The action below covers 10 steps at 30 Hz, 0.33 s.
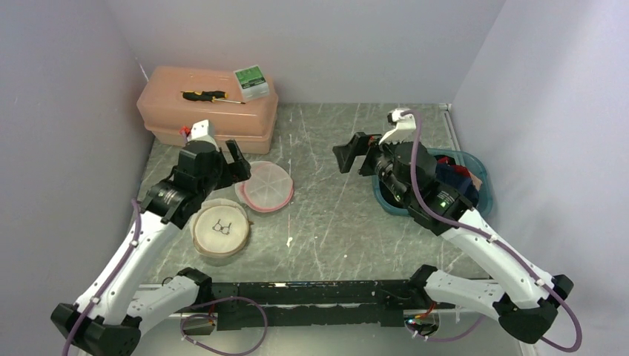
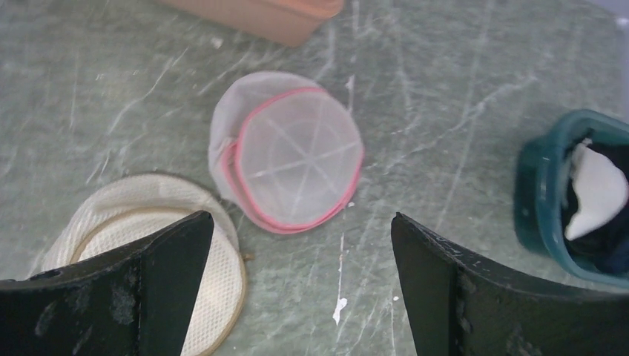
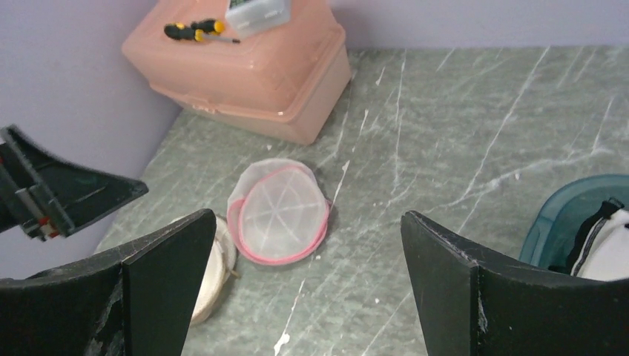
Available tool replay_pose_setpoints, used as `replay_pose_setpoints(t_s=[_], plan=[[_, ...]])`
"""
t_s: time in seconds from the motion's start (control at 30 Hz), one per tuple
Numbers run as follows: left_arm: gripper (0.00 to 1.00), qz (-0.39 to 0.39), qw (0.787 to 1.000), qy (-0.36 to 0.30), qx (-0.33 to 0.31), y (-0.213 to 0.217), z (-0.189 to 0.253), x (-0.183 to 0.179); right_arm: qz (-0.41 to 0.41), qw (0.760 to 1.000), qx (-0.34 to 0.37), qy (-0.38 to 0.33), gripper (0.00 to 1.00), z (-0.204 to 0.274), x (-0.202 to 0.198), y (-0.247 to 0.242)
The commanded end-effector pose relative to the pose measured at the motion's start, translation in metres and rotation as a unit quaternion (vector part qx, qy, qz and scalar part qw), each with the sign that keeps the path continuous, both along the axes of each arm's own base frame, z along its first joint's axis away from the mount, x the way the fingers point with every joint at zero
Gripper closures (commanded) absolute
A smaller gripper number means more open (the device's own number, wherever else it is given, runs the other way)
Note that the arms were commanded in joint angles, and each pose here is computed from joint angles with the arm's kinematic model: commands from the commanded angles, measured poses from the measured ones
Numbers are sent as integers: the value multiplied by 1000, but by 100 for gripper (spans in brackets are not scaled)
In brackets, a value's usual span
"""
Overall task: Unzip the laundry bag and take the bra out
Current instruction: Reset both arms
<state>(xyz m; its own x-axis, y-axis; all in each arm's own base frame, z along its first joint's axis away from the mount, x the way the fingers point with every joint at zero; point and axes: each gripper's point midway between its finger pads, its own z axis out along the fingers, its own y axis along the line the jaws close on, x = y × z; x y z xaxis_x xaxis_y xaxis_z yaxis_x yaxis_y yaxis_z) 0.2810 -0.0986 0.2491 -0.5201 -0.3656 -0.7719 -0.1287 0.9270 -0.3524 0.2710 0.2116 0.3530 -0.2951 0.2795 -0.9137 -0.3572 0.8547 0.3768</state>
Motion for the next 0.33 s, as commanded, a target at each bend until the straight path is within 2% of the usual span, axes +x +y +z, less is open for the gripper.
replay_pose_setpoints(t_s=[0.0, 0.1, 0.3], plan=[[5, -77, 989, -123, -4, -13, 65, 1, -24, 995, 46, -87, 0, 55, 3, -14], [5, -66, 987, -145, 19, -3, 80, -1, -95, 990, 77, -68, 0, 45, 10, -36], [5, -55, 981, -186, 30, 9, 79, -9, -89, 991, 41, -87, 0, 39, 8, -40]])
